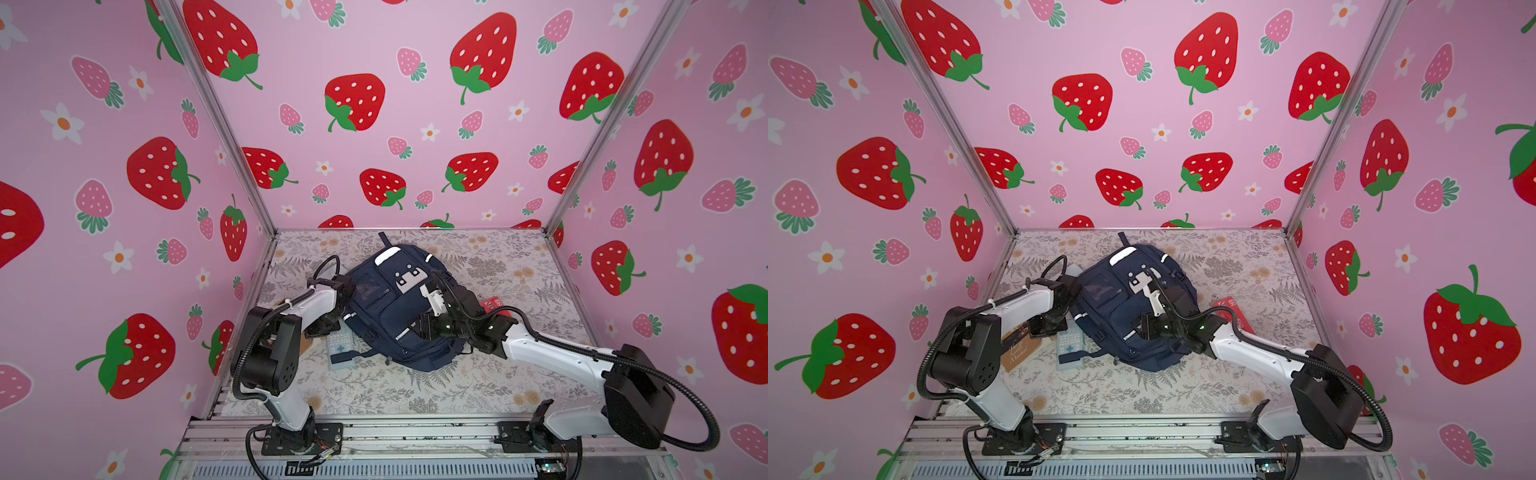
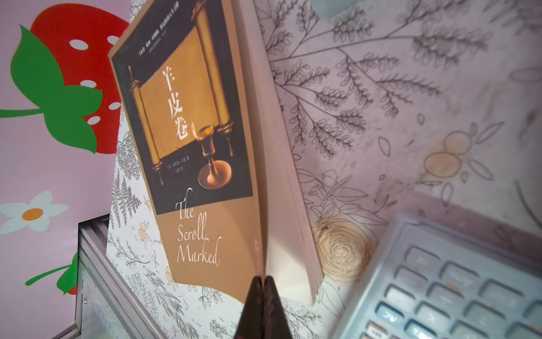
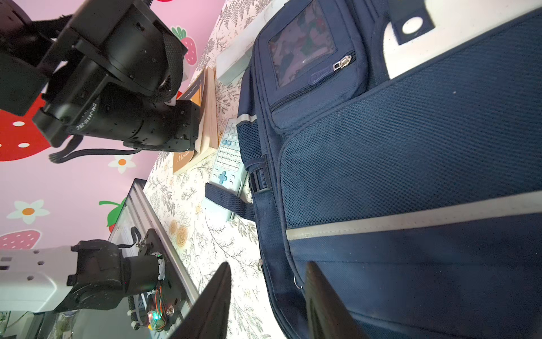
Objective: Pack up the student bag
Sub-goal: 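Lift the brown book toward the backpack with left gripper while right holds bag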
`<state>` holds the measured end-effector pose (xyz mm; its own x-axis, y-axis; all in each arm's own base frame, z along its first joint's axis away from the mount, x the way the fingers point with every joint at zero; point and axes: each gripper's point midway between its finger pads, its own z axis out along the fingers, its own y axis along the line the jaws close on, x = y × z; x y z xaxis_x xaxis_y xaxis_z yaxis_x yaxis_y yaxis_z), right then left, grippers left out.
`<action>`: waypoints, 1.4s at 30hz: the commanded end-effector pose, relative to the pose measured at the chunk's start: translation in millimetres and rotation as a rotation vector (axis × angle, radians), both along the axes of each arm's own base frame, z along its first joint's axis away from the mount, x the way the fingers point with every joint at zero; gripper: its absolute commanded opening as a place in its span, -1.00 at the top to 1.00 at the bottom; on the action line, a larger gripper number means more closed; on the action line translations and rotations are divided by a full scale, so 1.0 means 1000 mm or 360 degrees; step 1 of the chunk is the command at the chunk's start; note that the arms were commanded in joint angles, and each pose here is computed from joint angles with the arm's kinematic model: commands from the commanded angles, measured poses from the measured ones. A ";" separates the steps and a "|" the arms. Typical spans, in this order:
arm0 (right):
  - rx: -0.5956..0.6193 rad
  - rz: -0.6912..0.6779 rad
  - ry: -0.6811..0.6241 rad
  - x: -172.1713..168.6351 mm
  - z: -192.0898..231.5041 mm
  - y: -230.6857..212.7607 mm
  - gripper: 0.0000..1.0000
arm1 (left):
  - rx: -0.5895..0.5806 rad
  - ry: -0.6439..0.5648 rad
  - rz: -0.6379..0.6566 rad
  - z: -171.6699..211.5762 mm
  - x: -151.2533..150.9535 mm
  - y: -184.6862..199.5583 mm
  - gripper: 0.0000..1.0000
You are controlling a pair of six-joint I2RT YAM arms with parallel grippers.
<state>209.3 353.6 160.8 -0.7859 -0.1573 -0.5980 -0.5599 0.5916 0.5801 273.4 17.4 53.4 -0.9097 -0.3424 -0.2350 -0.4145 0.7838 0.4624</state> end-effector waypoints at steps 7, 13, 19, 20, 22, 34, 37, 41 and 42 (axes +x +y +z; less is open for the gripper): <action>0.0069 0.0049 -0.0062 0.004 0.028 0.011 0.12 | 0.0114 -0.0275 -0.0249 0.088 0.017 -0.018 1.00; 0.0140 0.0090 -0.0089 0.010 0.051 0.027 0.12 | 0.0103 -0.0566 -0.0416 0.156 0.024 -0.036 1.00; 0.0249 0.0147 -0.0187 0.025 0.105 0.052 -0.01 | 0.0164 -0.0785 -0.0643 0.227 0.029 -0.067 1.00; 0.0286 0.0165 -0.0205 0.028 0.118 0.057 -0.02 | 0.0156 -0.0845 -0.0709 0.240 0.030 -0.077 1.00; 0.0351 0.0178 -0.0225 0.036 0.139 0.063 -0.11 | 0.0113 -0.0943 -0.0874 0.262 0.030 -0.101 1.00; 0.0452 -0.0159 -0.0198 0.101 0.196 0.036 -0.62 | -0.0186 -0.1163 -0.1590 0.297 0.003 -0.202 1.00; 0.0307 -0.0295 -0.0118 0.113 0.178 0.028 -0.61 | -0.0236 -0.1163 -0.1628 0.289 -0.002 -0.209 1.00; 0.0248 -0.0421 -0.0042 0.119 0.163 0.020 -0.61 | -0.0263 -0.1161 -0.1695 0.282 -0.007 -0.220 1.00; 0.0226 -0.0469 -0.0009 0.121 0.158 0.016 -0.60 | -0.0264 -0.1166 -0.1703 0.281 -0.008 -0.222 1.00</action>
